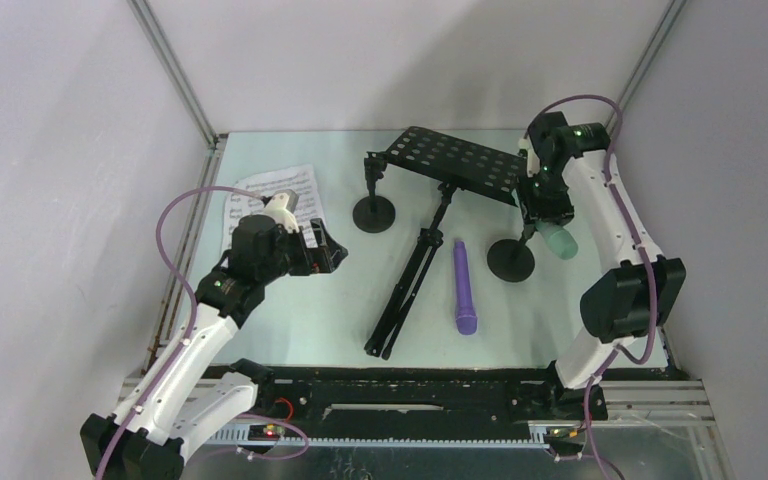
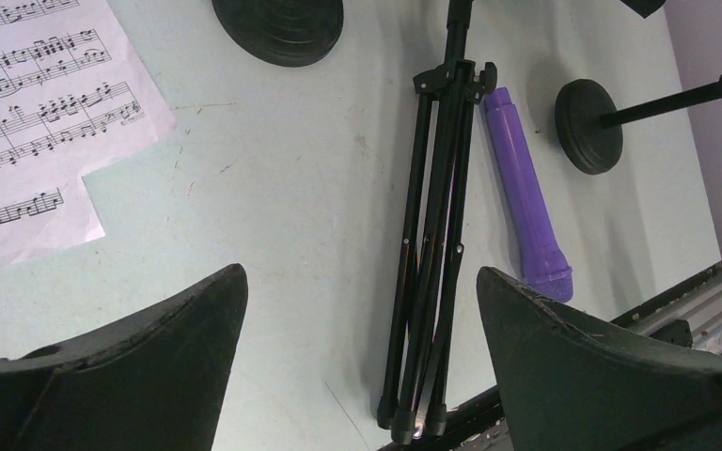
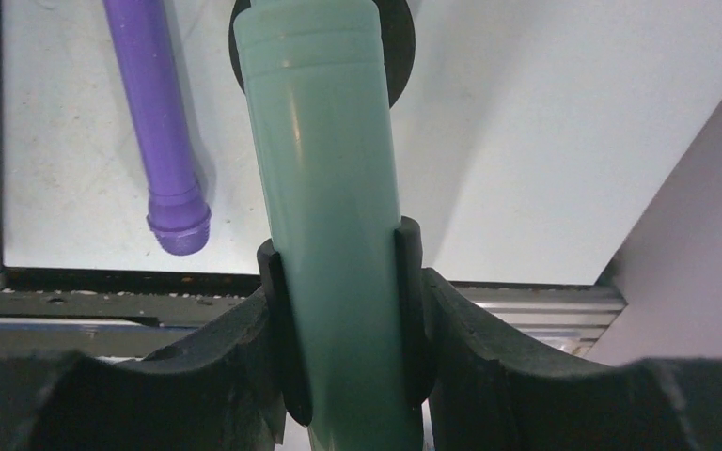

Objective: Pack up the instrument practice props

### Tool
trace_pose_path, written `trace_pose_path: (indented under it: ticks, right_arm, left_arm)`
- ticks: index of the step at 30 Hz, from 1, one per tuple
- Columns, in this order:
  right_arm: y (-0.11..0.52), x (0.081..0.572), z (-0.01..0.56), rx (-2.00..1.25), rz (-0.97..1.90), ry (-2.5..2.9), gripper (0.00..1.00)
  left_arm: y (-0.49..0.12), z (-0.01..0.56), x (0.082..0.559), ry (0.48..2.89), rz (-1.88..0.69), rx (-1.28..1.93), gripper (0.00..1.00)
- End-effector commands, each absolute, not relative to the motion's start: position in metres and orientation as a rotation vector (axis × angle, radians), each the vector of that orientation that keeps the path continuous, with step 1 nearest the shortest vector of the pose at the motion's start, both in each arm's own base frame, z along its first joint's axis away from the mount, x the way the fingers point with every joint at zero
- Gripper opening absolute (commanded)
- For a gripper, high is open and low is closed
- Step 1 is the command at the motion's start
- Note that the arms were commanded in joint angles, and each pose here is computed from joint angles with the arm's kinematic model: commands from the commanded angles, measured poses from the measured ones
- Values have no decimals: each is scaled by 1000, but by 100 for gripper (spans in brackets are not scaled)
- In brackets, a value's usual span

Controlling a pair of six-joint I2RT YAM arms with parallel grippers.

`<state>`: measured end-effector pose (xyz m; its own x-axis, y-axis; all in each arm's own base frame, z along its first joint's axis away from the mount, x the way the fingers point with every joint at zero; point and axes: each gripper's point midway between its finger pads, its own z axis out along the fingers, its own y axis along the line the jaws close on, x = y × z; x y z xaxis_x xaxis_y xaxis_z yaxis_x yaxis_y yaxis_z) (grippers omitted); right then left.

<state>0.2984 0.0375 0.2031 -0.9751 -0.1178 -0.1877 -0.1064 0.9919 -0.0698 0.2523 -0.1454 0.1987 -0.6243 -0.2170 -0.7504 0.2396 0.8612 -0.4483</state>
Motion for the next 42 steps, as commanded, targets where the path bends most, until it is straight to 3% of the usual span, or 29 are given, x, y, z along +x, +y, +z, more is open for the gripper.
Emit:
trace_pose_path:
  ticks: [1, 10, 12, 13, 15, 23, 25, 33, 42]
  right_arm:
    - [48, 284, 219, -89, 11, 2916, 0]
    - [56, 286, 195, -85, 5, 3000, 0]
    - [57, 290, 193, -88, -36, 2975, 26]
    - [58, 293, 194, -81, -61, 2952, 45]
    - [66, 297, 195, -110, -37, 2917, 69]
    - [68, 304, 202, -119, -89, 2835, 87]
    - [66, 306, 212, -82, -87, 2786, 97]
    - [71, 273, 236, 94, 60, 2707, 100]
    - [73, 242, 247, 111, 313, 2553, 100]
  left_arm:
    - [-145, 201, 253, 2140, -660, 33, 100]
    - [-143, 199, 253, 2139, -646, 20, 100]
    - [-142, 198, 253, 2141, -643, 18, 100]
    - [-142, 197, 253, 2142, -641, 17, 100]
    - [-142, 198, 254, 2142, -640, 17, 100]
    - [-140, 200, 255, 2133, -627, 13, 100]
    - [-140, 207, 256, 2100, -632, 19, 100]
    - [-160, 253, 260, 1856, -640, 46, 100]
    - [-257, 262, 255, 1709, -763, 270, 100]
